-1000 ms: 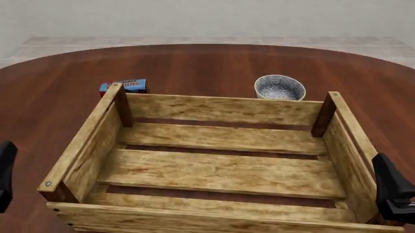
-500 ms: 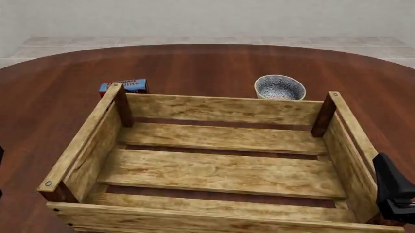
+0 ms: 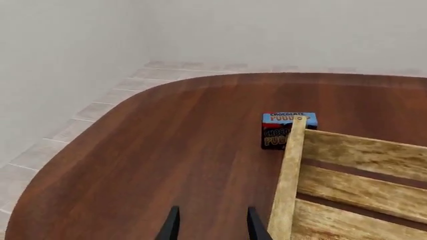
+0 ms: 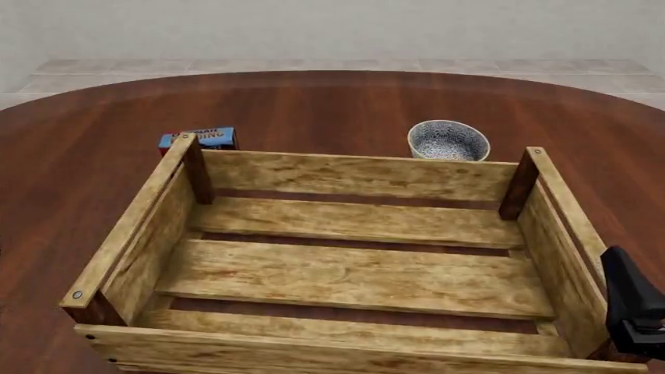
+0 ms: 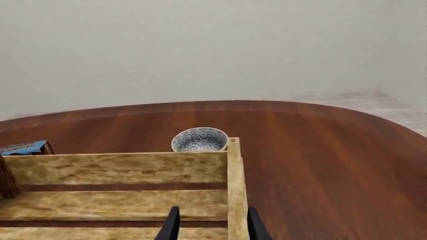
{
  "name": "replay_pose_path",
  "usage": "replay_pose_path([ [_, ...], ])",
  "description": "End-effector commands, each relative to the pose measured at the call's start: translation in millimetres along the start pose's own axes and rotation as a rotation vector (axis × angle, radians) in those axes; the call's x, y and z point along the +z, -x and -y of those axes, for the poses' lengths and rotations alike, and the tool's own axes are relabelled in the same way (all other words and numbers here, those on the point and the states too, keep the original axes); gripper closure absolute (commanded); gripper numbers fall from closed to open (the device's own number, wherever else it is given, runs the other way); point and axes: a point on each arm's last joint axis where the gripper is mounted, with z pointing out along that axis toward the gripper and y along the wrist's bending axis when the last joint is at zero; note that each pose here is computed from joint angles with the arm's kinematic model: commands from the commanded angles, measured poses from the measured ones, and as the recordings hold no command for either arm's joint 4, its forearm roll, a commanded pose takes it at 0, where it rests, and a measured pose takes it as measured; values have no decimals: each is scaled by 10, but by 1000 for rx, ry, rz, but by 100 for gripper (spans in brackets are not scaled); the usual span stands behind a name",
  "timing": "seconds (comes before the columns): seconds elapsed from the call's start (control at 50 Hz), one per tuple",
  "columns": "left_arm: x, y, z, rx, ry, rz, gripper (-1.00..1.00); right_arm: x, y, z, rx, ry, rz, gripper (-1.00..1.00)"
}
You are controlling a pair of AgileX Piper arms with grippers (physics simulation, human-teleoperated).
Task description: Pick up the salad dressing and put it in the tray.
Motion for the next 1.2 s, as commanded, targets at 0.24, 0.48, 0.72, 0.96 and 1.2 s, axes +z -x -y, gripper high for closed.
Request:
replay_pose_path([
  [0.24, -9, -92, -29, -9, 101, -81, -100, -6, 6, 3, 6, -6, 5, -100],
  [0.48, 4, -135, -38, -29, 133, -102, -100, -10, 4, 4, 1, -7, 5, -100],
  [0.72, 25, -213, -43, -40, 158, -132, -100, -9, 6, 7, -1, -13, 3, -100],
  [0.96, 61, -315, -52, -49, 190, -158, -100, -4, -4, 5, -5, -9, -1, -100],
  [1.2, 78, -351, -69, -10, 228, -158, -100, -4, -6, 7, -4, -11, -2, -100],
])
